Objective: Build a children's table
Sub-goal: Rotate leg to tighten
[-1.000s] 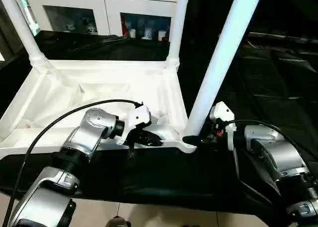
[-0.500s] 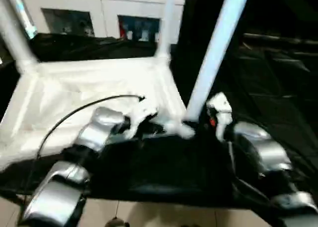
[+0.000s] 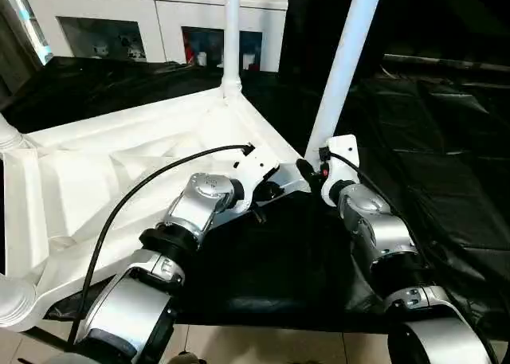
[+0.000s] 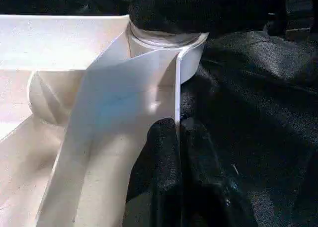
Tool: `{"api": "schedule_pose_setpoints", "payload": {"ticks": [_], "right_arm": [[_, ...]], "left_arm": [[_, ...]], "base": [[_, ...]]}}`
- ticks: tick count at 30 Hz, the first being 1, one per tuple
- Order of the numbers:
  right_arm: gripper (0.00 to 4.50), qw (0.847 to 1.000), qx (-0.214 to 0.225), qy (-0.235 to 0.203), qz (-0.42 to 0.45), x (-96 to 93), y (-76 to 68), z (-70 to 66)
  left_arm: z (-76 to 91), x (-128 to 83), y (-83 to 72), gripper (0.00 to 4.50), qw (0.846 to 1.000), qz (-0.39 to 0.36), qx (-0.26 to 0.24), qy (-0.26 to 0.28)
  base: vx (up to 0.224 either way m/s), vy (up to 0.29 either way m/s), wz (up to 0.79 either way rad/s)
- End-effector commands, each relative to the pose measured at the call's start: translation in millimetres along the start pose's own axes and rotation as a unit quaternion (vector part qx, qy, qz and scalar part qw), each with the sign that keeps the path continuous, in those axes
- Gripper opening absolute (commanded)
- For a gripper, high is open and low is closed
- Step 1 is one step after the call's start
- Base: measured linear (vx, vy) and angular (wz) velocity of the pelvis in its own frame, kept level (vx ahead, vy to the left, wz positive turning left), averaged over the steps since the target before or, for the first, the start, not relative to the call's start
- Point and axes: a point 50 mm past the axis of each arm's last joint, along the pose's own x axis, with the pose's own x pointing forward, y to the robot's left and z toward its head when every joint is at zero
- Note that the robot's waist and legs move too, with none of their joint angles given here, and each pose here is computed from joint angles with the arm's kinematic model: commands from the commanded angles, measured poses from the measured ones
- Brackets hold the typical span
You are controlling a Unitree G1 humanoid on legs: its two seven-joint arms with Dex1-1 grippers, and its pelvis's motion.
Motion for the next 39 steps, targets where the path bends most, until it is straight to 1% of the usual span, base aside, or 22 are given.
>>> {"api": "schedule_pose_setpoints", "payload": {"ticks": [1, 2, 3, 4, 5, 7, 9, 11, 13, 14, 15, 16, 17, 19, 23, 26, 27, 28, 31, 33, 34, 39], "right_arm": [[2.94, 0.997, 0.020, 0.034, 0.063, 2.5, 23.0, -17.6], [3.07, 0.997, 0.012, 0.026, 0.072, 1.0, 20.2, -15.3], [3.07, 0.996, -0.001, 0.016, 0.093, -1.7, 16.8, -12.7], [3.17, 0.994, -0.009, 0.011, 0.105, -3.1, 15.4, -11.7], [3.17, 0.991, -0.029, 0.007, 0.127, -7.6, 11.3, -11.2], [3.17, 0.989, -0.042, 0.005, 0.142, -11.0, 8.2, -11.0], [3.17, 0.983, -0.054, 0.000, 0.177, -20.0, 0.5, -8.7], [3.17, 0.975, -0.070, -0.003, 0.211, -31.1, -10.6, -4.7], [3.17, 0.968, -0.084, -0.002, 0.237, -39.1, -18.3, -1.7], [3.17, 0.959, -0.101, 0.003, 0.266, -47.4, -25.0, 1.8], [3.17, 0.959, -0.101, 0.003, 0.266, -47.4, -25.0, 1.8], [3.17, 0.955, -0.106, 0.006, 0.278, -50.5, -26.8, 2.9], [3.17, 0.947, -0.114, 0.013, 0.300, -55.8, -29.1, 4.9], [3.17, 0.936, -0.123, 0.025, 0.329, -62.4, -30.1, 7.4], [3.17, 0.923, -0.126, 0.032, 0.363, -68.7, -27.6, 10.9], [3.17, 0.910, -0.131, 0.047, 0.391, -72.5, -24.9, 8.0], [2.92, 0.906, -0.133, 0.054, 0.398, -73.3, -24.6, 6.1], [2.92, 0.903, -0.135, 0.061, 0.404, -73.7, -23.8, 4.0], [2.65, 0.899, -0.136, 0.067, 0.411, -74.4, -22.3, 2.6], [2.65, 0.897, -0.137, 0.069, 0.414, -74.5, -21.8, 2.9], [2.40, 0.897, -0.136, 0.069, 0.414, -74.1, -21.6, 3.3], [2.07, 0.897, -0.132, 0.067, 0.416, -73.0, -20.0, 4.3]], "left_arm": [[6.1, 10, -12.3, 0.00, 0.999, -0.033, 0.010, -0.007], [5.7, 7, -10.1, 0.00, 0.999, -0.036, 0.014, -0.008], [5.2, 4, -7.8, 0.00, 0.999, -0.047, 0.023, -0.011], [4.9, 2, -6.9, 0.00, 0.998, -0.054, 0.027, -0.012], [2.8, -2, -5.0, 0.00, 0.997, -0.064, 0.034, -0.013], [1.8, -5, -4.2, 0.00, 0.997, -0.072, 0.040, -0.014], [-2.2, -11, -2.4, 0.00, 0.995, -0.092, 0.044, -0.012], [-4.3, -20, -2.4, 0.00, 0.990, -0.128, 0.056, -0.022], [-5.8, -28, -2.8, 0.00, 0.985, -0.158, 0.063, -0.029], [-8.7, -37, -3.0, 0.00, 0.979, -0.190, 0.065, -0.030], [-8.7, -37, -3.0, 0.00, 0.979, -0.190, 0.065, -0.030], [-10.1, -40, -2.8, 0.00, 0.977, -0.198, 0.067, -0.029], [-13.5, -45, -2.1, 0.00, 0.974, -0.213, 0.072, -0.025], [-18.5, -52, -1.6, 0.00, 0.971, -0.229, 0.073, -0.018], [-22.4, -59, -1.5, 0.00, 0.968, -0.242, 0.070, -0.016], [-23.8, -61, -1.6, 0.00, 0.967, -0.246, 0.068, -0.015], [-23.9, -62, -1.8, 0.00, 0.966, -0.247, 0.068, -0.015], [-24.2, -63, -1.6, 0.00, 0.967, -0.246, 0.068, -0.014], [-24.7, -64, -2.2, 0.00, 0.967, -0.246, 0.068, -0.014], [-23.8, -64, -3.2, 0.00, 0.967, -0.246, 0.067, -0.016], [-23.5, -64, -3.4, 0.00, 0.967, -0.246, 0.067, -0.016], [-23.9, -65, -2.5, 0.00, 0.968, -0.242, 0.067, -0.015]], "base": [[0.000, 0.000, 0.00], [0.000, 0.000, 0.00], [0.000, 0.000, 0.00], [0.000, 0.000, 0.00], [0.000, 0.000, 0.00], [0.000, 0.000, 0.00], [0.000, 0.000, 0.00], [0.000, 0.000, 0.00], [0.000, 0.000, 0.00], [0.000, 0.000, 0.00], [0.000, 0.000, 0.00], [0.000, 0.000, 0.00], [0.000, 0.000, 0.00], [0.000, 0.000, 0.00], [0.000, 0.000, 0.00], [0.000, 0.000, 0.00], [0.000, 0.000, 0.00], [0.000, 0.000, 0.00], [0.000, 0.000, 0.00], [0.000, 0.000, 0.00], [0.000, 0.000, 0.00], [0.000, 0.000, 0.00]]}}
